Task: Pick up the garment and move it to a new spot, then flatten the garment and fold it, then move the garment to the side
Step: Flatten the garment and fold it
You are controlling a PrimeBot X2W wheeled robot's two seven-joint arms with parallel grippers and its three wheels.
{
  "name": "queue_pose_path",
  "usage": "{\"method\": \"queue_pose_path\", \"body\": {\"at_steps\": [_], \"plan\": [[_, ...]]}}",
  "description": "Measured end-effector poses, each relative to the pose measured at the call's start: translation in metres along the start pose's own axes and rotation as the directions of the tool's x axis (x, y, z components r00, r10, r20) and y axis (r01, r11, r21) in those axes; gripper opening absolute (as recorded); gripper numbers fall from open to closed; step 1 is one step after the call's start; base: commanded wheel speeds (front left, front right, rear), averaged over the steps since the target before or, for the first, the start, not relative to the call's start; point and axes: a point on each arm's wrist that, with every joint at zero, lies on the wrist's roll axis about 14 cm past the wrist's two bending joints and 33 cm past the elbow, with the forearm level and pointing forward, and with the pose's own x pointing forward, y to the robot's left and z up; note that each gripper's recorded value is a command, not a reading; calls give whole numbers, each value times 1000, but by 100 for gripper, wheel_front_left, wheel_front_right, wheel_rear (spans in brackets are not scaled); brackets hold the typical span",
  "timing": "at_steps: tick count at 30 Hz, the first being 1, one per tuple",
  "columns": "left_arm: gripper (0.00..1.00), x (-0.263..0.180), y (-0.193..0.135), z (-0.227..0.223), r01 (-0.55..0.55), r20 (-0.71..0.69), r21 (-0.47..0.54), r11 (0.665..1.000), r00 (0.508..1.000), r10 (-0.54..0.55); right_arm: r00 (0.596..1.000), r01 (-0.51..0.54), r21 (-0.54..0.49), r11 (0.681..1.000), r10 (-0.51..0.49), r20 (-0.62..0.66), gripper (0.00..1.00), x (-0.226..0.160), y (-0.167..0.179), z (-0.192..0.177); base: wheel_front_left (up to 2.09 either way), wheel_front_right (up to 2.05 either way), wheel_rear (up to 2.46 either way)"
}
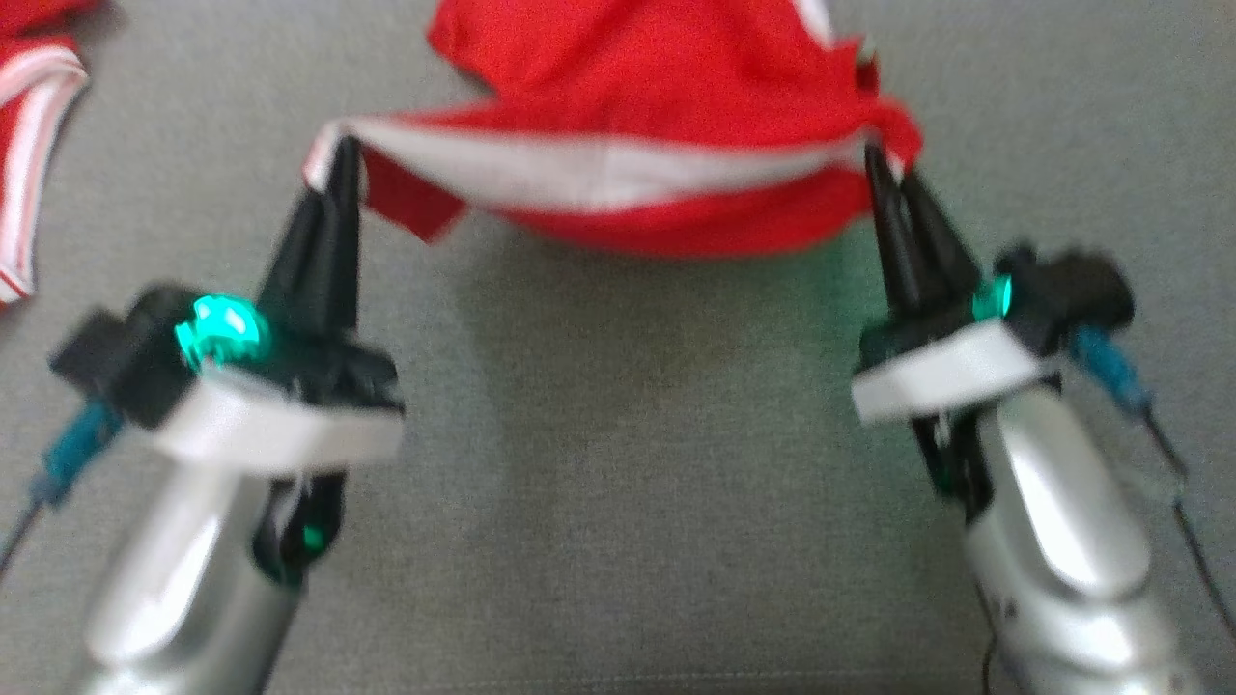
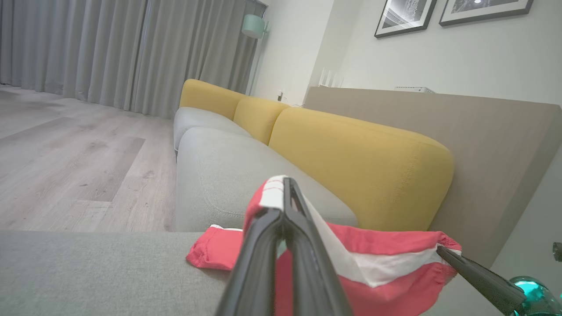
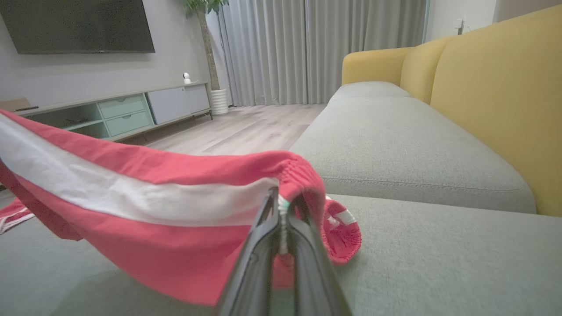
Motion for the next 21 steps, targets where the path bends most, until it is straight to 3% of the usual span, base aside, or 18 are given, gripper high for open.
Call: {"method": "queue_pose_path", "body": {"at_steps": [12, 17, 21], "plan": [[0, -99, -64, 46, 8, 12, 31, 999, 1000, -8, 1000, 13, 99, 995, -13, 5, 0, -121, 50, 21, 0, 0, 0], [0, -119, -76, 41, -11, -32, -14, 1000, 999, 11, 999, 36, 106, 994, -36, -5, 0, -146, 50, 36, 0, 0, 0], [0, -117, -74, 28, -19, -83, -70, 997, 996, 13, 997, 64, 146, 987, -56, -59, 0, -152, 45, 25, 0, 0, 0]]}}
